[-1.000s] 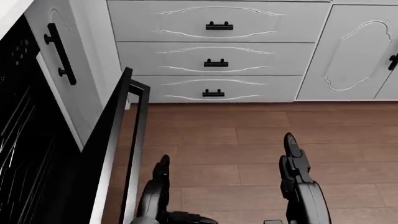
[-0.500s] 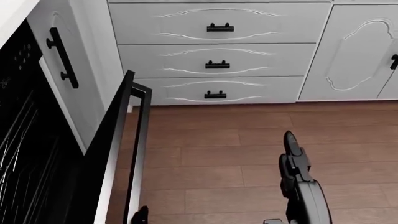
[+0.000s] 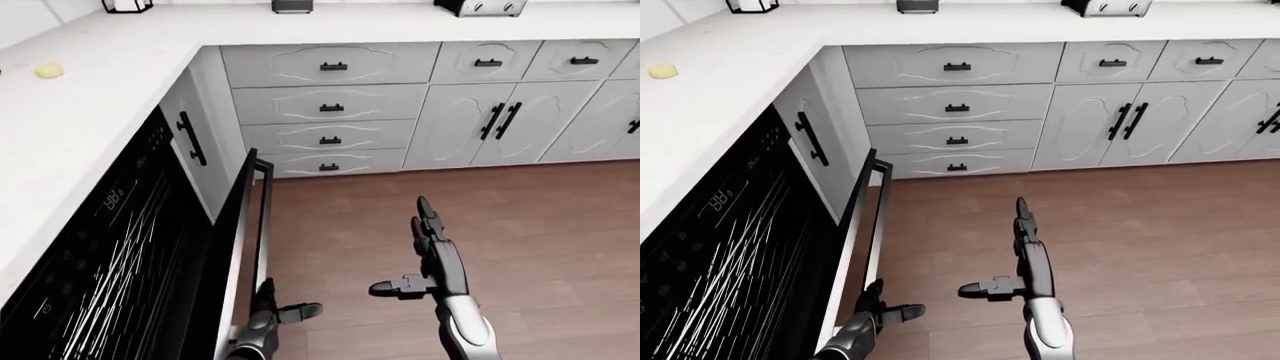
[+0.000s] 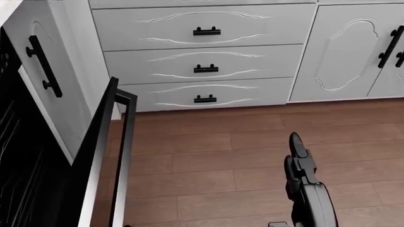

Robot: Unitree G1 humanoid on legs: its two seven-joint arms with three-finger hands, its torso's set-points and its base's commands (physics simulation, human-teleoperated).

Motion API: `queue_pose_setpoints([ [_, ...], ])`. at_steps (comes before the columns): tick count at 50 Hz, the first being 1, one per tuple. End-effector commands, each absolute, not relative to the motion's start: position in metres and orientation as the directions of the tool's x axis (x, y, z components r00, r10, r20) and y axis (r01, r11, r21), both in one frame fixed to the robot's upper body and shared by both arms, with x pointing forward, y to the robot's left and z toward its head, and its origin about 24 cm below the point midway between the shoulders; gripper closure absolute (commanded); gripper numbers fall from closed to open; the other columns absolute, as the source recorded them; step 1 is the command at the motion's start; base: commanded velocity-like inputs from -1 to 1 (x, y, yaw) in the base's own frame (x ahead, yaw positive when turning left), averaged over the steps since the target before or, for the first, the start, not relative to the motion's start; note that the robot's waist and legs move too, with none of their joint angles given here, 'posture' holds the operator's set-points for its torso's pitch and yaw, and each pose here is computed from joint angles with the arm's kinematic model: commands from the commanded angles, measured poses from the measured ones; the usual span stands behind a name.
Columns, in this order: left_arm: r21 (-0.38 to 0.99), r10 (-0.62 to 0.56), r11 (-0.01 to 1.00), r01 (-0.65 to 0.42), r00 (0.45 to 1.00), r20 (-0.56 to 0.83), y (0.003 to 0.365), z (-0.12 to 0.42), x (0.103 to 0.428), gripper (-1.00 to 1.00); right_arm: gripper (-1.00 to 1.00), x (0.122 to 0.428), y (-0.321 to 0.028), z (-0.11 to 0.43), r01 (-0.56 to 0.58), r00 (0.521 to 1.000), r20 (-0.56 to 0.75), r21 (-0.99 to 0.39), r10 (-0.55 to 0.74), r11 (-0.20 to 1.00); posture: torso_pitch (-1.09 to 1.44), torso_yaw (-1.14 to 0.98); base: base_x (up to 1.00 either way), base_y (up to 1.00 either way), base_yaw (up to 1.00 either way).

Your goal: Close the dishwasher door

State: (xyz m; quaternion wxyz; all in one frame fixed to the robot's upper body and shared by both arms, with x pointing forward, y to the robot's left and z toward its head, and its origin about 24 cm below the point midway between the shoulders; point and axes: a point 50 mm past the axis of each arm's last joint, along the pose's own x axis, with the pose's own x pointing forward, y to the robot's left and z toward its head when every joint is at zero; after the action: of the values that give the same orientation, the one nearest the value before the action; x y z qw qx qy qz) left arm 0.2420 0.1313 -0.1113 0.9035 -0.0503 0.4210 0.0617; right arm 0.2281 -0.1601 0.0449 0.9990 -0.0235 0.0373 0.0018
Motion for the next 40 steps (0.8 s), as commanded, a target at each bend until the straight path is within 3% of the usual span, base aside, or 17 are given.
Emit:
queue_pose_setpoints([
  [1,0.019,0.169,0.972,-0.233,0.646,-0.744,0.147,-0.106,0.249,-1.00,-1.00,0.231,-0.159,0.062,-0.007,1.000,0.014,-0.051,0.008,0.999,0.00,0.00,0.00,0.00,0.00],
  [40,0.170,0.450,0.869,-0.465,0.598,-0.663,0.174,-0.096,0.254,-1.00,-1.00,0.231,-0.159,0.062,-0.008,1.000,0.014,-0.052,0.009,0.999,0.00,0.00,0.00,0.00,0.00],
])
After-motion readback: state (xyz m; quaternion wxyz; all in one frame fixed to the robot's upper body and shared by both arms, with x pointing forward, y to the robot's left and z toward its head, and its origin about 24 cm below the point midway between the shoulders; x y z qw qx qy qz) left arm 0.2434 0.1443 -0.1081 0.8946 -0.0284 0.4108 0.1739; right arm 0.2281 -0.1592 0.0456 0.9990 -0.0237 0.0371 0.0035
